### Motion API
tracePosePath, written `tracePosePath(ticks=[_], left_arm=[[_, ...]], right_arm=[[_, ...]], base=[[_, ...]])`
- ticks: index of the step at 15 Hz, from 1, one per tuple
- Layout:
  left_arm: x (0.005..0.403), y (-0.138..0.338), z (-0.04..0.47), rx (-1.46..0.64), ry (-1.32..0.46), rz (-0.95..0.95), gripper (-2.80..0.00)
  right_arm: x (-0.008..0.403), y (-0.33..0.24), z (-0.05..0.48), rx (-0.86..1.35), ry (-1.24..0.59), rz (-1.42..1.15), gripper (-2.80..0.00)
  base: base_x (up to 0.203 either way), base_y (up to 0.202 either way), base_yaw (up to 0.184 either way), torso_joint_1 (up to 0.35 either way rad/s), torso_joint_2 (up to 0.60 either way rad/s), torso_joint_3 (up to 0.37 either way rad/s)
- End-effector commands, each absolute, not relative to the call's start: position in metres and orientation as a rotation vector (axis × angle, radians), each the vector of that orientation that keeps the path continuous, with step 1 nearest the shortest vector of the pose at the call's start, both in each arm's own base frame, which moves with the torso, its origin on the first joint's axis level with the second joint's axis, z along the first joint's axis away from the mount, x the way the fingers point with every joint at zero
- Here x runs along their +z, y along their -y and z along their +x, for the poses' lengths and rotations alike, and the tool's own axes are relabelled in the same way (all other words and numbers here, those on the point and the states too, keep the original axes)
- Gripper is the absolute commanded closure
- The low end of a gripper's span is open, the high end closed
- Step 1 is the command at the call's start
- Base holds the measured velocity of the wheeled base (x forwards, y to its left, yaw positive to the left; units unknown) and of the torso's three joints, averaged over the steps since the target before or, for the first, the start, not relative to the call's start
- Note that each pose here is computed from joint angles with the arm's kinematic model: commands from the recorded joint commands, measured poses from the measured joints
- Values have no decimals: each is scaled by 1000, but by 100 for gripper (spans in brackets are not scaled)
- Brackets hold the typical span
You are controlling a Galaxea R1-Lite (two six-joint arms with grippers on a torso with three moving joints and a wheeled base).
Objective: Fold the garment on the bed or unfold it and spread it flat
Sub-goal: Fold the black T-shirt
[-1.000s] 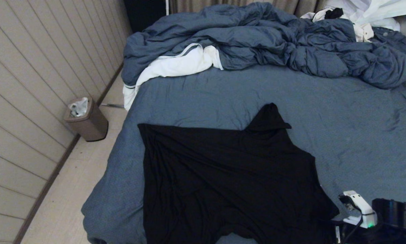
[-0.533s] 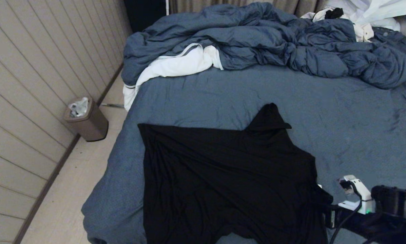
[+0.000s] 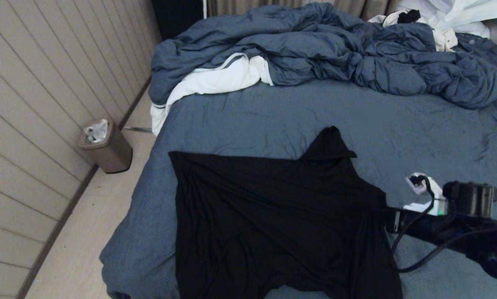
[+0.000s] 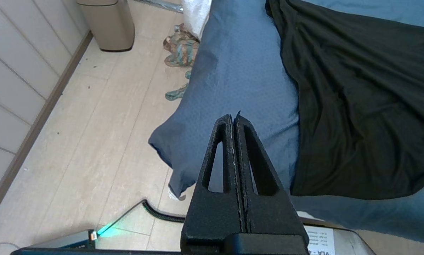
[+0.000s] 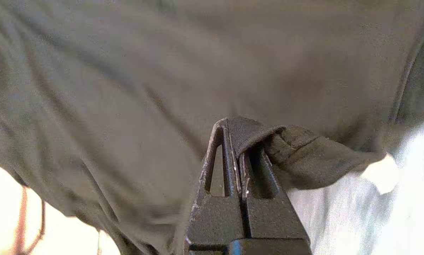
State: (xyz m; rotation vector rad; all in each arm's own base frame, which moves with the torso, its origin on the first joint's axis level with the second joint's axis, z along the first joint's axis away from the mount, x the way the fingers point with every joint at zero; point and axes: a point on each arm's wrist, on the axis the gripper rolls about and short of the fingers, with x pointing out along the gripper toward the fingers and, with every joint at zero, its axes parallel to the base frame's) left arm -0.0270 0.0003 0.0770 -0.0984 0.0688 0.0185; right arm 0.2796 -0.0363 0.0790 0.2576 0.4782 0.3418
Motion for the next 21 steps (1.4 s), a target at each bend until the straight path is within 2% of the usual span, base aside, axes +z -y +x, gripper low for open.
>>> tracePosePath(ticks=[1, 2, 6, 17, 18, 21], left_arm=[[77, 0, -27, 20, -69, -99, 0], [77, 0, -27, 19, -69, -99, 0], [77, 0, -27, 20, -70, -99, 0], [77, 0, -27, 20, -63, -104, 0], [77, 0, -27, 20, -63, -104, 0], [77, 0, -27, 20, -63, -104, 0]], right_arm=[[121, 39, 296, 342, -465, 275, 0], [127, 40, 304, 339, -469, 287, 0], [102, 43, 326, 333, -561, 327, 0], [89, 34, 362, 341, -564, 280, 0], [91, 35, 361, 340, -560, 279, -280], [99, 34, 356, 347, -543, 275, -280]], base=[[0, 0, 0, 0, 0, 0], [0, 0, 0, 0, 0, 0], [0, 0, 0, 0, 0, 0], [0, 0, 0, 0, 0, 0], [0, 0, 0, 0, 0, 0], [0, 0, 0, 0, 0, 0]])
